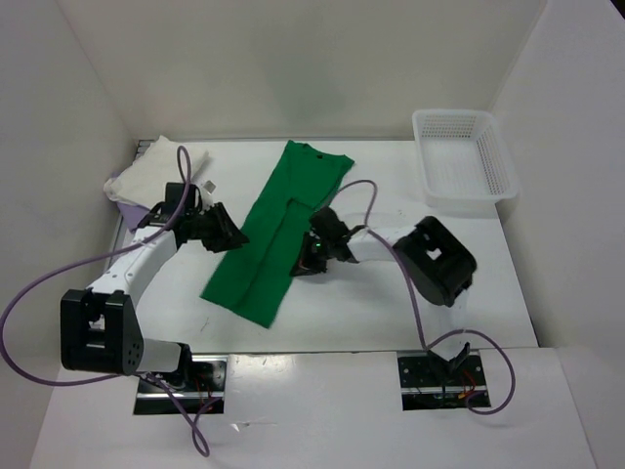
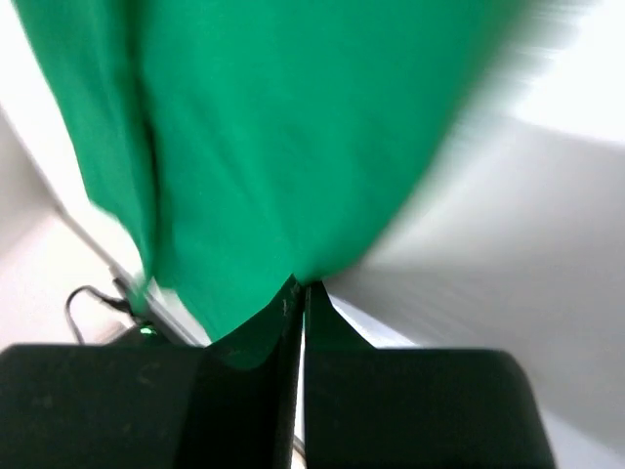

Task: Fold and stack the t-shirts
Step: Rotate the tshirt 90 degrees, then grab the bottom of the folded rectangular tshirt with both arms

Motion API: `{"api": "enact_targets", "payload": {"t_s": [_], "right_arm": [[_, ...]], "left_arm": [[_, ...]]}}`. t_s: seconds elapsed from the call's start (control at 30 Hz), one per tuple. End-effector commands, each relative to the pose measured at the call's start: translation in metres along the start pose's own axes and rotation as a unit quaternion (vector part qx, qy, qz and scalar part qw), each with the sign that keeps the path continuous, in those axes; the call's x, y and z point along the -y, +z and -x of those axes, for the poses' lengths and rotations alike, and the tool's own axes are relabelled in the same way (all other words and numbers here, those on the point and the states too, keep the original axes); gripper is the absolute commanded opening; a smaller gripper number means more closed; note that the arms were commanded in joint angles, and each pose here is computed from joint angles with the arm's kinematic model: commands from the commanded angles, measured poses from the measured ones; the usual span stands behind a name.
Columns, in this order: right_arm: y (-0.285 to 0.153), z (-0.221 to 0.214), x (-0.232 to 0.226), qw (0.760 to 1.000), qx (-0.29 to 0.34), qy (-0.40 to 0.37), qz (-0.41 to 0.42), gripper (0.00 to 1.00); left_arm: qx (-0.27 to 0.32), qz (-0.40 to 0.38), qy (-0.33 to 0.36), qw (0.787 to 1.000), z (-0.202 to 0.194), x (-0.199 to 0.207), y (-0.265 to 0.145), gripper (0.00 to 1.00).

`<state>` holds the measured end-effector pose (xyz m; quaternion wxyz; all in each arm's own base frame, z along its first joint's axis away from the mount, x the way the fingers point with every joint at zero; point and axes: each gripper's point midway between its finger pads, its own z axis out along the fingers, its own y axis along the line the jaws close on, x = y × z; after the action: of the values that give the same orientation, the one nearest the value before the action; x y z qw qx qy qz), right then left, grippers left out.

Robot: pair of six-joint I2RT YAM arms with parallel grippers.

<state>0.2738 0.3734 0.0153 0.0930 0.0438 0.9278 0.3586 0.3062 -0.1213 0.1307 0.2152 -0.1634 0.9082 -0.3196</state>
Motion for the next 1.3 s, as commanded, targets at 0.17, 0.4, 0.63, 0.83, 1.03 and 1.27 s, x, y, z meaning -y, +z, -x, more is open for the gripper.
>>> {"api": "enact_targets", "payload": {"t_s": [0.17, 0.4, 0.63, 0.83, 1.03, 1.27], "right_arm": [[-0.129, 0.039, 0.110, 0.990, 0.088, 0.028, -0.111, 0.12], [-0.149, 0.016, 0.102, 0.987, 0.109, 0.066, -0.097, 0.55], [-0.174, -0.021, 0.140, 0.967, 0.158, 0.142, -0.138, 0.54], [-0.174, -0.030, 0.143, 0.966, 0.157, 0.157, -0.131, 0.51], [-0.176, -0.036, 0.146, 0.965, 0.158, 0.162, -0.131, 0.47], [-0.169, -0.046, 0.147, 0.969, 0.137, 0.158, -0.132, 0.46]], "left_arm": [[-0.090, -0.016, 0.058, 0.994, -0.051, 0.021, 0.032, 0.45], [-0.184, 0.012, 0.048, 0.982, -0.122, -0.002, 0.046, 0.53], [-0.253, -0.017, 0.064, 0.965, -0.180, 0.022, 0.054, 0.58], [-0.292, -0.010, 0.075, 0.953, -0.211, 0.029, 0.073, 0.59], [-0.289, 0.012, 0.064, 0.955, -0.215, 0.020, 0.078, 0.20], [-0.249, 0.053, 0.045, 0.966, -0.198, 0.001, 0.066, 0.00]]}}
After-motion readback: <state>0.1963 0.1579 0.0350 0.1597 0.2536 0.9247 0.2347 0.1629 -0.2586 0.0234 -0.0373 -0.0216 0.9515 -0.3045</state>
